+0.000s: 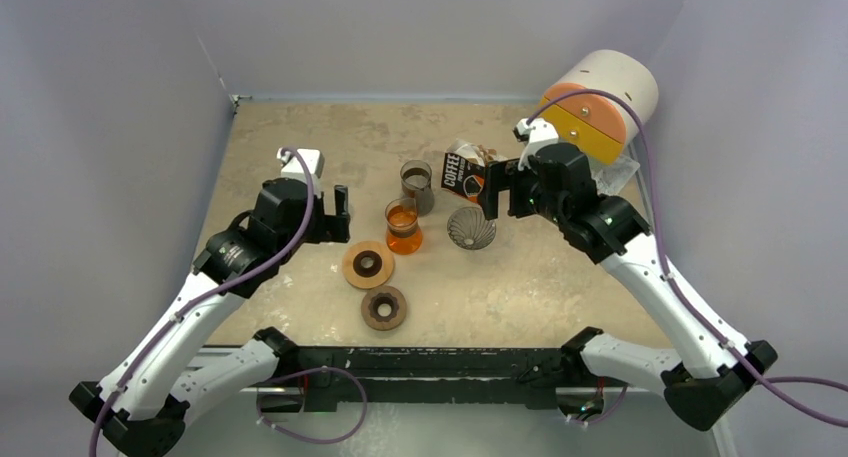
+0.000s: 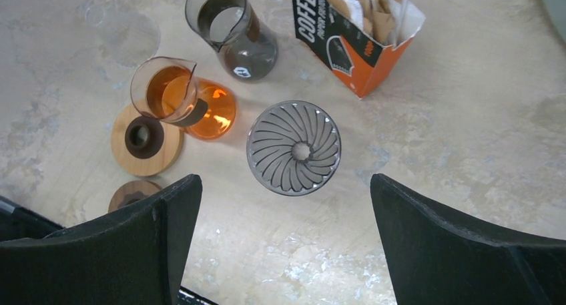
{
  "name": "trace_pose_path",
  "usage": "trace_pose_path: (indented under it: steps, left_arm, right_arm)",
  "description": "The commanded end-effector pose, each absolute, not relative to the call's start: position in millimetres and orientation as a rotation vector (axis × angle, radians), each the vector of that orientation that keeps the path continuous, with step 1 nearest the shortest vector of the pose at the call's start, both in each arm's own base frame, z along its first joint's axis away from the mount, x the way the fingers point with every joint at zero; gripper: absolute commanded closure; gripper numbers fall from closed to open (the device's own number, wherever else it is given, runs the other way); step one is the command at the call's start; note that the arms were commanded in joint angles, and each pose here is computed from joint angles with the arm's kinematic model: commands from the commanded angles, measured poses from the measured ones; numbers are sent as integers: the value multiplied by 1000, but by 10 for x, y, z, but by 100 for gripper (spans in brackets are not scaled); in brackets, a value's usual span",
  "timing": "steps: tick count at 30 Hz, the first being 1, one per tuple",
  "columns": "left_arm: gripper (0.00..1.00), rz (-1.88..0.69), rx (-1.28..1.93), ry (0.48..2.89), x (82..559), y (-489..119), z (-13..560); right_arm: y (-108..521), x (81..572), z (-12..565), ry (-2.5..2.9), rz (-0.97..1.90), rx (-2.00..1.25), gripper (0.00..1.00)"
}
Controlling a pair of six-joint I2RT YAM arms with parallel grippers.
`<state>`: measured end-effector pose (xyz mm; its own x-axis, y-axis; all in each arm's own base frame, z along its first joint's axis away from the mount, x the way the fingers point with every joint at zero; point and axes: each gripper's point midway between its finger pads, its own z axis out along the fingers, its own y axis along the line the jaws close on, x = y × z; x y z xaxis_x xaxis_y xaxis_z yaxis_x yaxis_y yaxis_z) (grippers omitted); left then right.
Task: Place the coffee filter in the dripper
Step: Pick up the coffee server from the center of the board.
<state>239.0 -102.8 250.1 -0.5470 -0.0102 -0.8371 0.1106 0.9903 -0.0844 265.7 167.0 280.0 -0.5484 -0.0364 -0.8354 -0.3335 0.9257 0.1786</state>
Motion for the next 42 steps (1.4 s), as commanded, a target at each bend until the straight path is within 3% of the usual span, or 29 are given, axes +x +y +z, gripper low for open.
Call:
trace_pose_path:
  steps: [1,13,26,32,42]
  left_arm:
    - [2,-162,24,2127,2368,-990,2521]
    - [2,-194,39,2142,2352,-1047,2489]
    - [2,-177,46,2131,2330,-1000,2513]
    - [2,-184,46,2124,2315,-993,2534]
    - [3,-201,51,2117,2292,-1001,2549]
  right_arm:
    - [1903,2738,2959,2087,502,-304,2]
    - [2500,2882,2697,2188,615,-301,10]
    - [3047,3017,2321,2312,521,-299,24]
    - [3118,3131,2052,2374,446,-236,25]
    - [3241,3236,1733,2440,359,-187,36]
